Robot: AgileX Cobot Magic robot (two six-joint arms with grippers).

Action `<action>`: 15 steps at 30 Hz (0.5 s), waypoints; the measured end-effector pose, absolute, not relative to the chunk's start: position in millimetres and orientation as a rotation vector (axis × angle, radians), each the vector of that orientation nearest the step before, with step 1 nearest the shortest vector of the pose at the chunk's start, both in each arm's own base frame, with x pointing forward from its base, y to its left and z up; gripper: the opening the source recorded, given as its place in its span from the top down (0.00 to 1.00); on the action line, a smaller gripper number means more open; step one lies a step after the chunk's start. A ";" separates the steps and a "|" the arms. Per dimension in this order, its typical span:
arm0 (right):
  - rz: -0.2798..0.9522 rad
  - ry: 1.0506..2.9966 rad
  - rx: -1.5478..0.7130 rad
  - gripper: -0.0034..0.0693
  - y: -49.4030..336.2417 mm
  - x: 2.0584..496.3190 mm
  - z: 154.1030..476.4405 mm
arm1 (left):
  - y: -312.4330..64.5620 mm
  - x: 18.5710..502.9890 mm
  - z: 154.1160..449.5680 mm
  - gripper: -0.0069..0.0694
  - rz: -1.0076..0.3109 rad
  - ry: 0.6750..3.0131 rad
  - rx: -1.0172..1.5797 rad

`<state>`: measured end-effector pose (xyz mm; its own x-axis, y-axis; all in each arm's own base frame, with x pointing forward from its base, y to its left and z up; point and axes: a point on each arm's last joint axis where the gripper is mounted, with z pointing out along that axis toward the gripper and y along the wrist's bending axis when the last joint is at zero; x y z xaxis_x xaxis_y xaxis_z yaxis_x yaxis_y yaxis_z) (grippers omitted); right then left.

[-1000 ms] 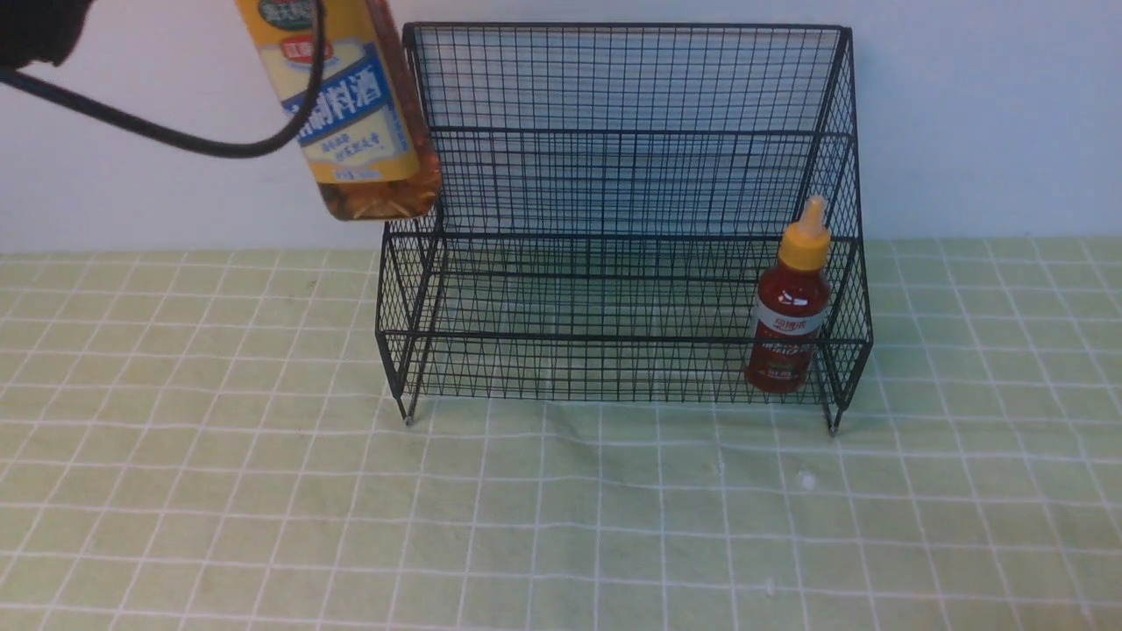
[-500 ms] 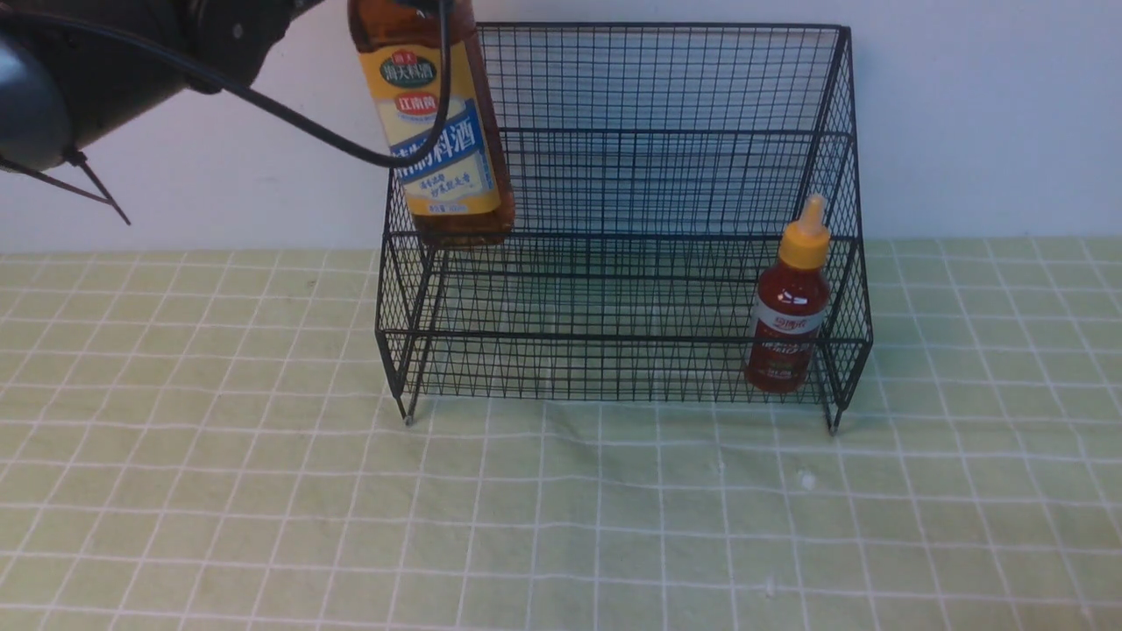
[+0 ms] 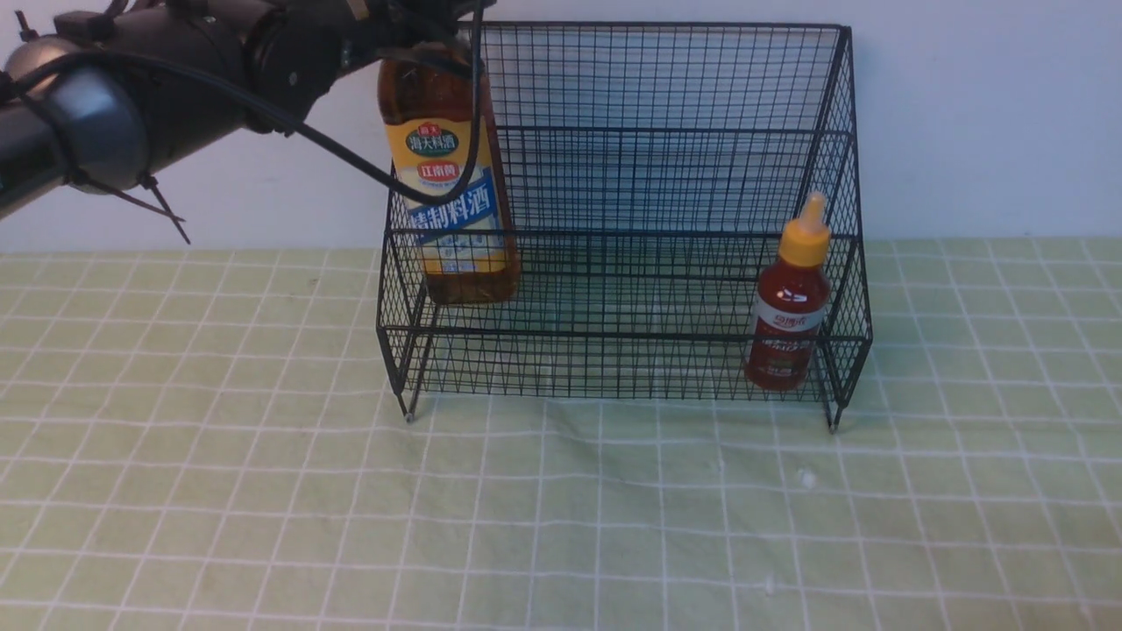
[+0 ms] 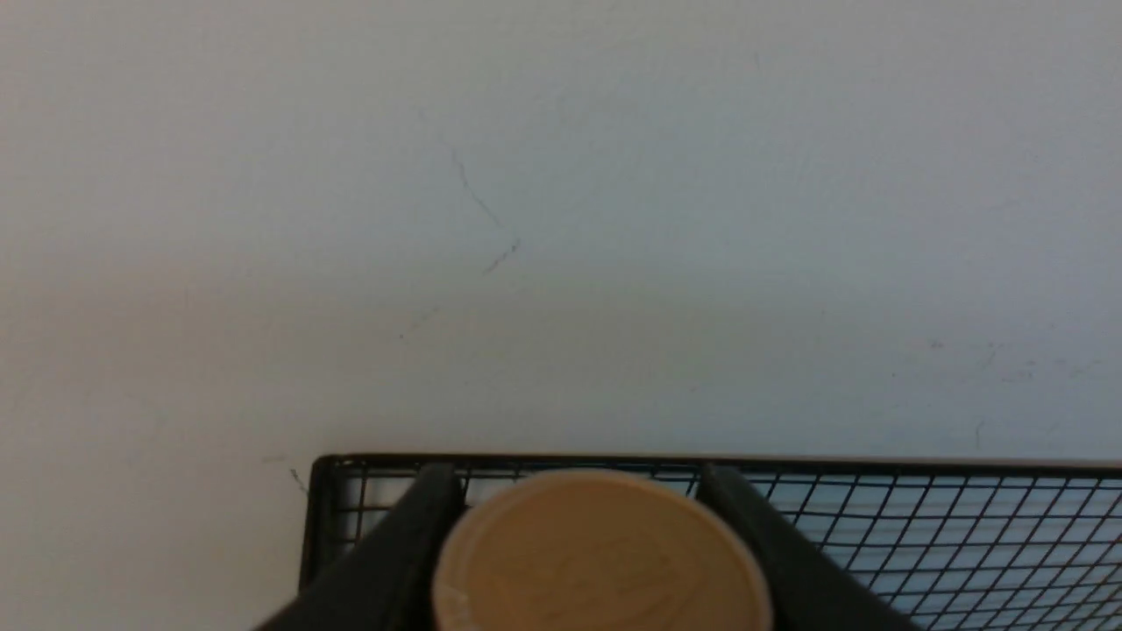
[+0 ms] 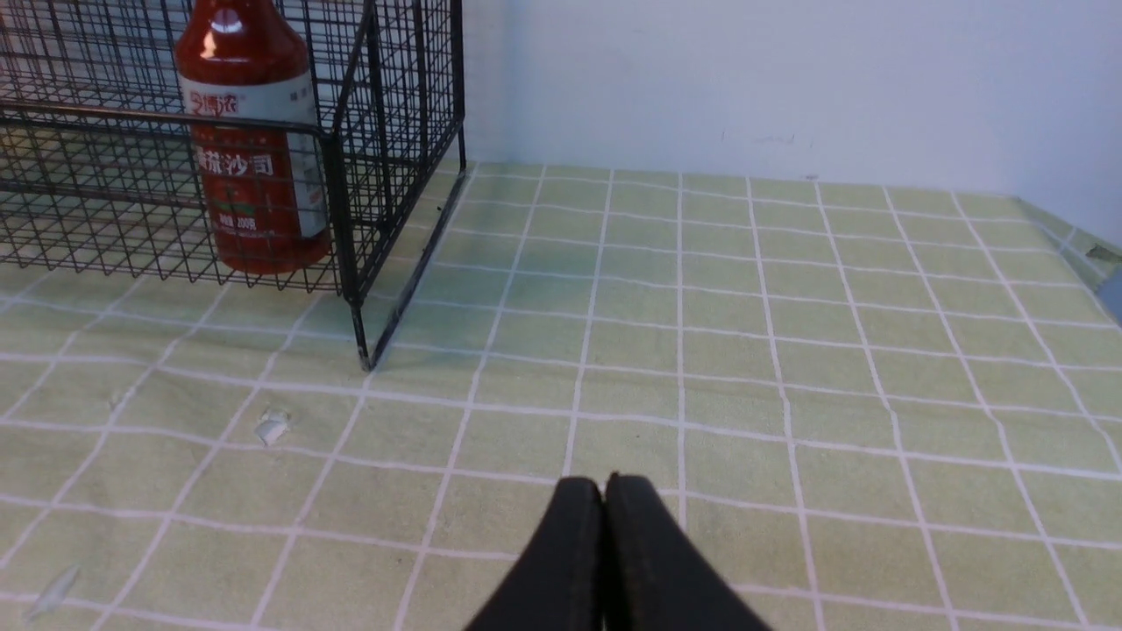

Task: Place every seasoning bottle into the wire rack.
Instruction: Use the left arm to put the condiment bottle back on the shelf

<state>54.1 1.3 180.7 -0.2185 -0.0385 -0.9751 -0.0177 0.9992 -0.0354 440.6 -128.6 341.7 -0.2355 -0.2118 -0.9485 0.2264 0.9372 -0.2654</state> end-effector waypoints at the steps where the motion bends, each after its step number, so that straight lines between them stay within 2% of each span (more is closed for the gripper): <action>1: -0.019 1.791 -0.041 0.97 1.3 54.1 180.7 | -130.8 440.1 340.5 0.52 -0.404 1.774 0.020; 8: -0.018 1.791 -0.041 0.97 1.3 54.1 180.7 | -143.3 436.1 329.2 0.52 -0.308 1.857 0.144; 15: -0.018 1.791 -0.041 0.97 1.3 54.1 180.7 | -160.2 428.7 330.1 0.49 -0.248 1.883 0.253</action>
